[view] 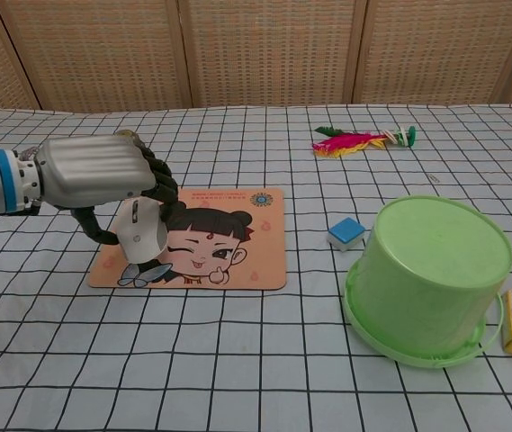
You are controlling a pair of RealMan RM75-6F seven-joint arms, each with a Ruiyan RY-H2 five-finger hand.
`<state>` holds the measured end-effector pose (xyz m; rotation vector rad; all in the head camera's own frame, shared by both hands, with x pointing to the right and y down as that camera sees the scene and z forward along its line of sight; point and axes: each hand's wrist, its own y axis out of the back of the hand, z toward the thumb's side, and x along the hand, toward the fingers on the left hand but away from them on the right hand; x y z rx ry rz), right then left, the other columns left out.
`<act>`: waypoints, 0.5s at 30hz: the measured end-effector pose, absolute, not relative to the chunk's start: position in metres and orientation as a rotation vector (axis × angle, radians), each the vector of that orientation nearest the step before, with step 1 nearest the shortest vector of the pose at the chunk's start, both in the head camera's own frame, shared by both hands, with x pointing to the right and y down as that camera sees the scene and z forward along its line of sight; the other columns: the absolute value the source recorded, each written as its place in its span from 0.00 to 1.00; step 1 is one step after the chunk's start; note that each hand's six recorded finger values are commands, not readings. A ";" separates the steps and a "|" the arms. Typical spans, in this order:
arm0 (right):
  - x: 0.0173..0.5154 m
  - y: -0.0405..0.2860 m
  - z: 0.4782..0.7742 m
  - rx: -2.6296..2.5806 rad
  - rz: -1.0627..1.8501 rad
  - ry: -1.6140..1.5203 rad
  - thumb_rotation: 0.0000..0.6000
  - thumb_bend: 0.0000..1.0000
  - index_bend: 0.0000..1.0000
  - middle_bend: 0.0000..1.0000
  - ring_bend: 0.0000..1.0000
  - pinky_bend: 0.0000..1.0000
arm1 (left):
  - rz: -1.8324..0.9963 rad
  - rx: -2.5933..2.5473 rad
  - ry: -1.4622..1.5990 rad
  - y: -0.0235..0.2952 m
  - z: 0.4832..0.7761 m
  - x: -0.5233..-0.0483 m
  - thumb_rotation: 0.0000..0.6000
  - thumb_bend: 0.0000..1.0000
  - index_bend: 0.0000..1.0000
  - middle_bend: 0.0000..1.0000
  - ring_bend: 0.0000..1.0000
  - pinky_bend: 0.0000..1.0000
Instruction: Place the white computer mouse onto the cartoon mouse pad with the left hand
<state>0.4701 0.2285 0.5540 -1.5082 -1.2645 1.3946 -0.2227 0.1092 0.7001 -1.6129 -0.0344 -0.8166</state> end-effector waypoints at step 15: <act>0.486 0.225 0.550 -1.459 1.424 -1.305 1.00 0.07 0.15 0.00 0.00 0.00 | -0.599 -1.550 -0.138 0.081 0.716 -0.184 1.00 0.36 0.54 0.31 0.24 0.28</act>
